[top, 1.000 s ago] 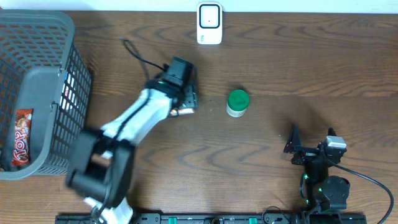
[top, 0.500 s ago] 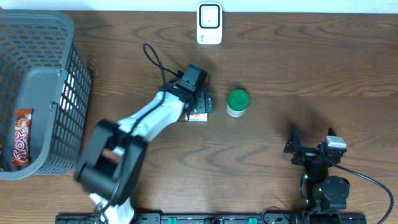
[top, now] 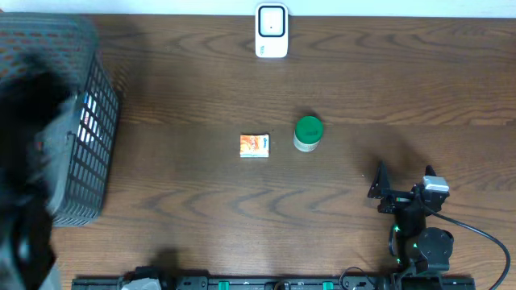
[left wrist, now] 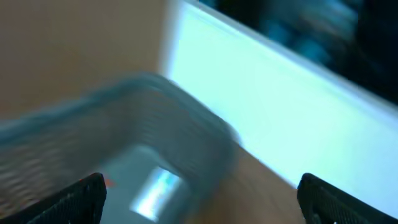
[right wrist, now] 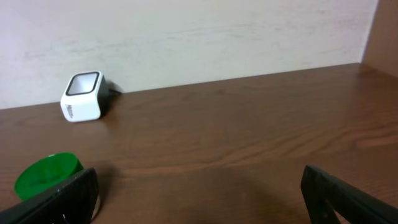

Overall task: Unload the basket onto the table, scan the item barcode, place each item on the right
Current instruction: 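Reach into the basket and grasp the white Panadol box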

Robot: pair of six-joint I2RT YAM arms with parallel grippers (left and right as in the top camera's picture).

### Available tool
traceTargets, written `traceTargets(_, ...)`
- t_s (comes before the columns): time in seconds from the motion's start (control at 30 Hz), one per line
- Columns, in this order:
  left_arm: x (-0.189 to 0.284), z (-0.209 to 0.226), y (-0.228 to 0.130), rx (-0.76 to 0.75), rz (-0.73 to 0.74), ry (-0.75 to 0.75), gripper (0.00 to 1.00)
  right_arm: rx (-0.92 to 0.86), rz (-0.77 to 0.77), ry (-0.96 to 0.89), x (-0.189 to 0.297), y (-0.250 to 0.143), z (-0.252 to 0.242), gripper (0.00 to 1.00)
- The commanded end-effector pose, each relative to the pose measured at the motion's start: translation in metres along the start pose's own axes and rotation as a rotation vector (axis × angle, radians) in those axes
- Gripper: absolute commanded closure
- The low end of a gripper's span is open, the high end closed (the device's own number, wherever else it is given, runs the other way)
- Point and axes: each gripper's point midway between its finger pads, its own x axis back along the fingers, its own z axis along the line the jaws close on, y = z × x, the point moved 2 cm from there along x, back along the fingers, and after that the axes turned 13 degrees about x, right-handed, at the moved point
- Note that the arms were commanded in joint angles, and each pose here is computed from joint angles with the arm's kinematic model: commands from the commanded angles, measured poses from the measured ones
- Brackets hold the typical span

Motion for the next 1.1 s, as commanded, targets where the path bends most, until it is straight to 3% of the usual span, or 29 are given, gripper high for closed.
traceTargets(0.0,-0.062,0.045,-0.012,0.028,0.118,0.16,0.02,0.014,-0.002,0.004,0.0,0.0,0.001,0.01)
traceTargets(0.1,-0.108,0.082,-0.023,0.089,0.23,0.25,0.02,0.014,-0.002,0.004,0.0,0.0,0.001,0.01)
traceTargets(0.23,-0.165,0.133,-0.065,0.081,0.433,0.412,0.02,0.014,-0.002,0.004,0.0,0.0,0.001,0.01)
traceTargets(0.3,-0.192,0.137,-0.095,-0.053,0.59,0.342,0.02,0.014,-0.002,0.004,0.0,0.0,0.001,0.01)
traceTargets(0.37,-0.209,0.13,-0.138,-0.225,0.804,0.168,0.02,0.014,-0.002,0.004,0.0,0.0,0.001,0.01)
traceTargets(0.47,-0.221,0.132,-0.177,-0.337,0.96,0.078,0.02,0.014,-0.002,0.004,0.0,0.0,0.001,0.01)
traceTargets(0.77,-0.242,0.117,-0.214,-0.51,1.031,-0.029,0.01,0.014,-0.002,0.004,0.0,0.0,0.001,0.01)
traceTargets(1.07,-0.268,0.139,-0.249,-0.556,1.112,0.018,0.02,0.014,-0.002,0.004,0.0,0.0,0.001,0.01)
